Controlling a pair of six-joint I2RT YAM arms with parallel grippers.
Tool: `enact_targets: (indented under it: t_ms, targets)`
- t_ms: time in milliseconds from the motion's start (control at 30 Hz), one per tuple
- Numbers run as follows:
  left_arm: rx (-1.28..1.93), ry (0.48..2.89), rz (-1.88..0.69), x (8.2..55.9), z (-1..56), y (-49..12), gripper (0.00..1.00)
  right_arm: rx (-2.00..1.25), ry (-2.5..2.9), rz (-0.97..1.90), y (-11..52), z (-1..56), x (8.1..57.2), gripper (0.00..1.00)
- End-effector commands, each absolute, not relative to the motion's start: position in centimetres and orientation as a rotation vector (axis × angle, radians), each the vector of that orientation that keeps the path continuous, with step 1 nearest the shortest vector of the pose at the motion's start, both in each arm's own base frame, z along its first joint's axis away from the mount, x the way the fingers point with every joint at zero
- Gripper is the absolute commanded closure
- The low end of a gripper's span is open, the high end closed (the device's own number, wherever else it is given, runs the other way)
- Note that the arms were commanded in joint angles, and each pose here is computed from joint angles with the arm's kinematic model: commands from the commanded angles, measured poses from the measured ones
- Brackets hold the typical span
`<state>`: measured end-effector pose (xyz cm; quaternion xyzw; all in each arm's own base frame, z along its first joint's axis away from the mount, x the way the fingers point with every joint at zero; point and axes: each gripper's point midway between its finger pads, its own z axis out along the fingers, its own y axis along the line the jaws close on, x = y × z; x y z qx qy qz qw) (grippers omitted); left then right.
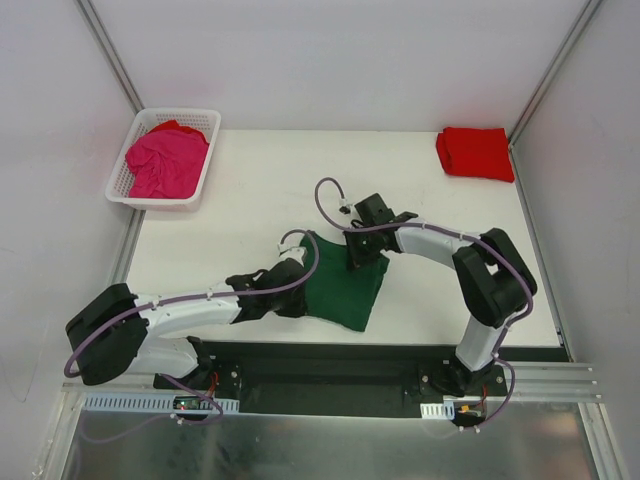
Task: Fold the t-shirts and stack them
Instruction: Put the neatly folded tshirt into the corner of the board with the right arm
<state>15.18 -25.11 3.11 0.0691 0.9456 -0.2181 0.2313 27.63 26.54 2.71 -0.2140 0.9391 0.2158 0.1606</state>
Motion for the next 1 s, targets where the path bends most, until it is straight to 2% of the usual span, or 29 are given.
enact_targets:
  t_ms: [0, 367, 633, 800, 967]
  targets:
    - [0.189, 2.598, -0.477, 16.7, 4.1, -23.7, 1.0, -0.619, 2.764, 0.467, 23.3, 1.8, 25.3, 0.99]
    - [0.138, 2.584, -0.399, 22.6, 4.9, -22.0, 1.0, -0.636, 2.747, 0.458, 23.5, 2.9, 22.2, 0.99]
    - [0.212, 2.62, -0.368, 24.7, 3.8, -23.4, 1.0, -0.648, 2.74, 0.453, 24.9, 3.5, 20.1, 0.99]
    - [0.246, 2.589, -0.366, 26.3, 4.6, -24.4, 1.0, -0.63, 2.718, 0.393, 24.9, 3.8, 20.0, 0.99]
    - [0.235, 2.539, -0.357, 27.2, 6.1, -23.5, 1.0, -0.545, 2.603, 0.32, 23.5, 6.9, 21.5, 0.99]
